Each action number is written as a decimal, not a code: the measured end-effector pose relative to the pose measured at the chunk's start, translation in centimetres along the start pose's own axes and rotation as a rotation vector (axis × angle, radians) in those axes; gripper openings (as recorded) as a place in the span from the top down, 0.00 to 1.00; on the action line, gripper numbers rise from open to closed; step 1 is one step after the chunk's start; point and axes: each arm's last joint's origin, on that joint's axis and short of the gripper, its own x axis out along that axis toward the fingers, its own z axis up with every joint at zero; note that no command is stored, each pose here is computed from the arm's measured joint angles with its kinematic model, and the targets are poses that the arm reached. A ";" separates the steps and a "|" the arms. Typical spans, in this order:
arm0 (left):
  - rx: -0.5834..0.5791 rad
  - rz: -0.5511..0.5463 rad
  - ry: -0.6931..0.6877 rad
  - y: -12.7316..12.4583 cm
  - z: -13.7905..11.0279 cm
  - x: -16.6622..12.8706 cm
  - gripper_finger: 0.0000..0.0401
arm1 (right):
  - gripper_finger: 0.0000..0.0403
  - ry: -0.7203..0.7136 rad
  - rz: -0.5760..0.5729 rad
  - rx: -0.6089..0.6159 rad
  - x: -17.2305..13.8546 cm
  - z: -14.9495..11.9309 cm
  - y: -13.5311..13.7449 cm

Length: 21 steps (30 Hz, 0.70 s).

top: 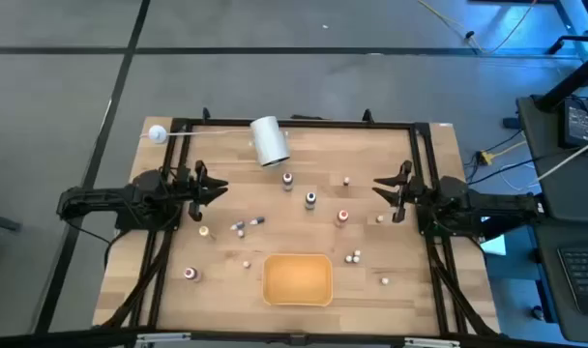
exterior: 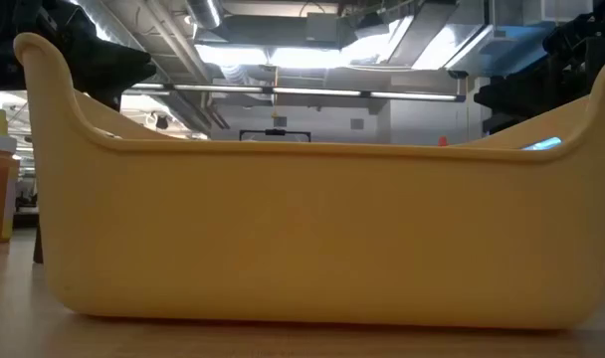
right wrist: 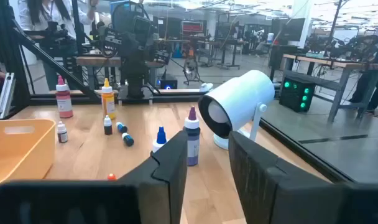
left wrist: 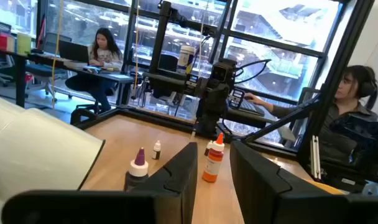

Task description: Pick & Place food coloring

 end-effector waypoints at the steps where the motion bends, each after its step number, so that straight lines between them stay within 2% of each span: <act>1: 0.000 0.001 0.001 0.0 0.0 0.0 0.77 | 0.70 0.000 0.001 0.000 0.0 0.0 0.0; 21: 0.000 0.000 0.001 0.0 0.0 0.0 0.76 | 0.70 0.000 0.000 0.001 0.0 0.0 0.0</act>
